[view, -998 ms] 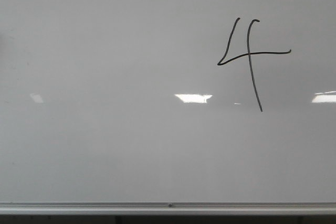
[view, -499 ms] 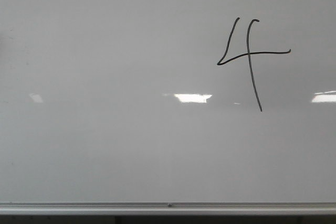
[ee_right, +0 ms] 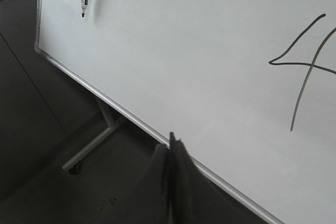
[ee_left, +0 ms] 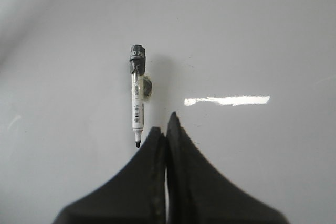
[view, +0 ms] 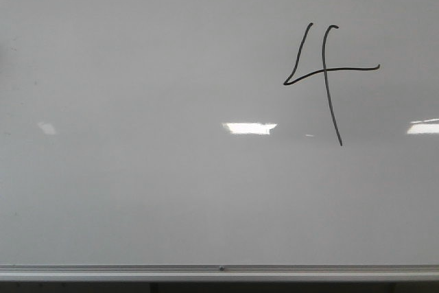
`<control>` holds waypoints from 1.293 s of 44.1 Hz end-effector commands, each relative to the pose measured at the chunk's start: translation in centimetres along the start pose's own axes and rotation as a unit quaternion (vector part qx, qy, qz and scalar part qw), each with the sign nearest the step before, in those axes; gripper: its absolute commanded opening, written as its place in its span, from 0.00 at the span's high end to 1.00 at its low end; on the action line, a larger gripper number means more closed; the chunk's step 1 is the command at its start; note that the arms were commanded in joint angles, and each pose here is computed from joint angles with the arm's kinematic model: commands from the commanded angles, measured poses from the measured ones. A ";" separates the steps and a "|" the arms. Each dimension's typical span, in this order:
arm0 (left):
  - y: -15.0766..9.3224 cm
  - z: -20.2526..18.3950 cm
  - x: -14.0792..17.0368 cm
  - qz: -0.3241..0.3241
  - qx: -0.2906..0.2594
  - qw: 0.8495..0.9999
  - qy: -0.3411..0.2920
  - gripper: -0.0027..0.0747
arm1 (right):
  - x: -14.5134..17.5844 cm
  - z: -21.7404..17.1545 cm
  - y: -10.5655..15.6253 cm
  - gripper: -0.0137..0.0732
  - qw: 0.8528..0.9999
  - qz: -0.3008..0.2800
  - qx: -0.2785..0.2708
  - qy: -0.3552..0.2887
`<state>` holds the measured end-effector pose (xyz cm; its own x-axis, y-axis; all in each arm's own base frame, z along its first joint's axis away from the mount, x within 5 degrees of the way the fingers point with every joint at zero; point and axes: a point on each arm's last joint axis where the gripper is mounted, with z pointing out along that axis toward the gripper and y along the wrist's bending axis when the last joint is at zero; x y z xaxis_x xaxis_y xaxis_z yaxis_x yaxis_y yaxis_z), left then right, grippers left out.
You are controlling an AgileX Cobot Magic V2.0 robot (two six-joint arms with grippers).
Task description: Write number 4 on whiteboard
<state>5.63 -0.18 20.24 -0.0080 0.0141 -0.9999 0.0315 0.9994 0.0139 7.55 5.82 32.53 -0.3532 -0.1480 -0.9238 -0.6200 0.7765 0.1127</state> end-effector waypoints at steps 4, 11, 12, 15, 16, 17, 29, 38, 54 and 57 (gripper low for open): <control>0.0 -0.1 -0.7 -0.009 -0.001 0.999 -0.048 0.99 | -1.2 -0.3 -0.1 0.96 0.999 0.008 0.010 -0.036; 0.0 -0.1 -0.7 -0.009 -0.001 0.999 -0.048 0.99 | -1.8 -0.4 -0.7 0.96 0.996 0.004 0.045 -0.075; 0.0 -0.1 -0.7 -0.009 -0.001 0.999 -0.048 0.99 | -1.8 -0.4 -1.0 0.96 0.995 0.002 0.058 -0.084; 0.0 -0.1 -0.7 -0.009 -0.001 0.999 -0.048 0.99 | -1.4 -0.5 -1.6 0.96 0.990 -0.008 0.095 -0.104; 0.0 -0.1 -0.7 -0.009 -0.001 0.999 -0.048 0.99 | -1.2 -0.5 -1.8 0.96 0.988 -0.011 0.107 -0.108; 0.0 -0.1 -0.7 -0.009 -0.001 0.999 -0.048 0.99 | -0.8 -0.6 -2.0 0.96 0.986 -0.006 0.119 -0.116; 0.0 -0.1 -0.7 -0.009 -0.001 0.999 -0.048 0.99 | 5.9 -1.4 -3.5 0.96 0.954 0.067 0.244 -0.161; 0.0 -0.1 -0.7 -0.009 -0.001 0.999 -0.048 0.99 | 10.8 -0.6 -4.2 0.96 0.943 0.052 0.287 -0.162; 0.0 -0.1 -0.7 -0.009 -0.001 0.999 -0.048 0.99 | 13.4 -0.1 -4.3 0.96 0.937 0.021 0.299 -0.179; 0.0 -0.1 -0.7 -0.009 -0.001 0.999 -0.048 0.99 | 13.4 -0.1 -4.3 0.96 0.937 0.021 0.299 -0.180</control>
<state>5.63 -0.18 20.25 -0.0074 0.0122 -0.9999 0.0315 0.9994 0.0119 5.52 0.61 18.26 -0.1753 0.0253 -0.9842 -0.0843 0.9956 0.0406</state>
